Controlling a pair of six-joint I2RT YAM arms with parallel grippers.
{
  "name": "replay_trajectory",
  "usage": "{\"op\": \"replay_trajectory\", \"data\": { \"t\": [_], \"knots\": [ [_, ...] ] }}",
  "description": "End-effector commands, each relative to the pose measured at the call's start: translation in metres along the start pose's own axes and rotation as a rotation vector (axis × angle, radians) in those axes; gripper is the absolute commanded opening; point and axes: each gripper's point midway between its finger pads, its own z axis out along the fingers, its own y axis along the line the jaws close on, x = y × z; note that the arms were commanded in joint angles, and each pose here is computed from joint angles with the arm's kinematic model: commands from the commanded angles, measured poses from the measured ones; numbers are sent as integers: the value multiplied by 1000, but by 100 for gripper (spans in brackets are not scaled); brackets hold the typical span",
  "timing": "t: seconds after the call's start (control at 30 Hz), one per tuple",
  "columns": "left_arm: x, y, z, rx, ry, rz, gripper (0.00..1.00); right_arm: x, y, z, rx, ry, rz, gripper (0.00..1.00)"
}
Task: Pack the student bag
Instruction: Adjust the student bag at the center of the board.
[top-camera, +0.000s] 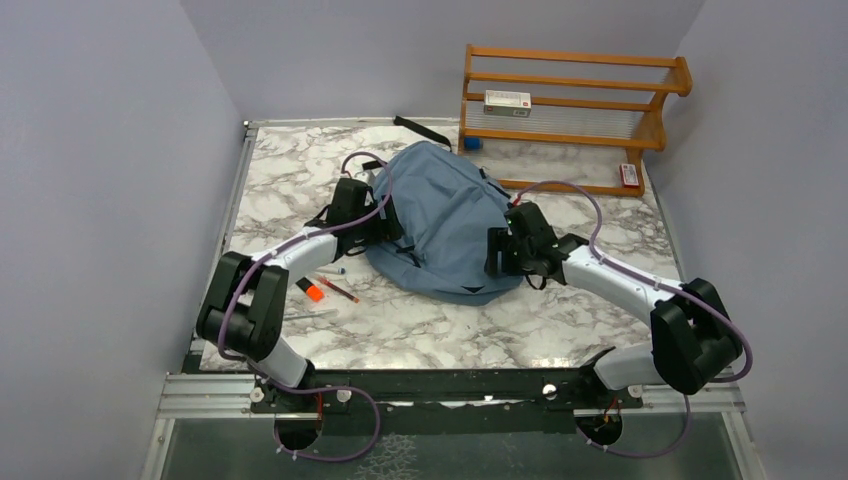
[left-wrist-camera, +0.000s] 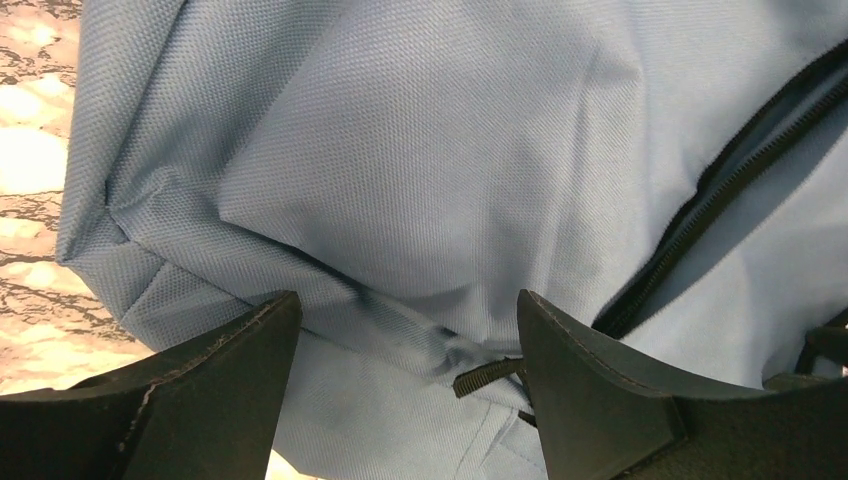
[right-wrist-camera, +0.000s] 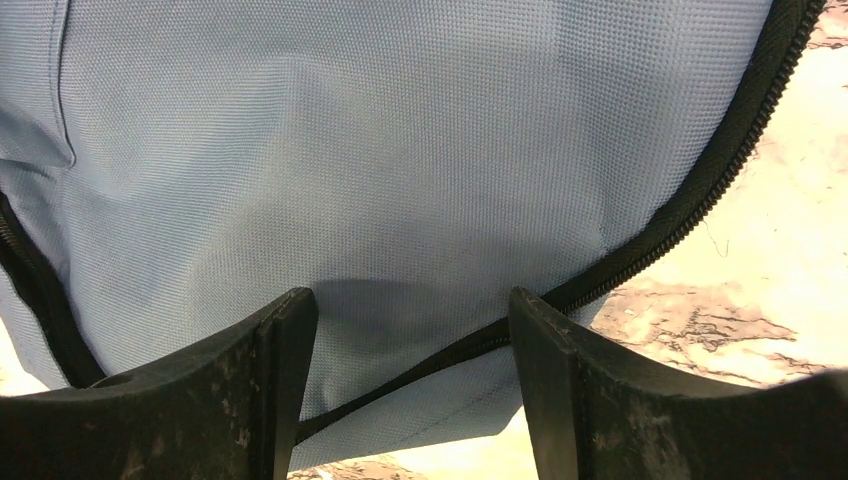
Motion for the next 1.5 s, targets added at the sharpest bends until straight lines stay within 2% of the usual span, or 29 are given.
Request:
{"op": "replay_trajectory", "data": {
  "t": [0.0,0.2,0.53,0.77,0.93,1.13,1.33,1.47],
  "knots": [
    [-6,6,14,11,-20,-5,80,7,-4,-3,8,7,19,74],
    [-29,-5,21,53,-38,23,80,-25,23,-30,-137,-109,-44,76],
    [-47,-20,0,93,-91,45,80,-82,63,-80,-333,-320,-150,78],
    [-31,-10,-6,67,-66,-16,80,-99,94,-73,-441,-310,-138,79],
    [-29,-25,-11,153,-66,-5,80,-104,94,-56,-406,-272,-77,79],
    [-22,-50,-18,301,-47,74,78,-103,86,-51,-350,-250,-62,78],
    [-19,-75,-21,385,-41,168,78,-106,37,-48,-84,-280,-6,77],
    [-18,-85,-17,379,-31,196,78,-108,35,-55,-85,-267,-43,78]
  ]
}}
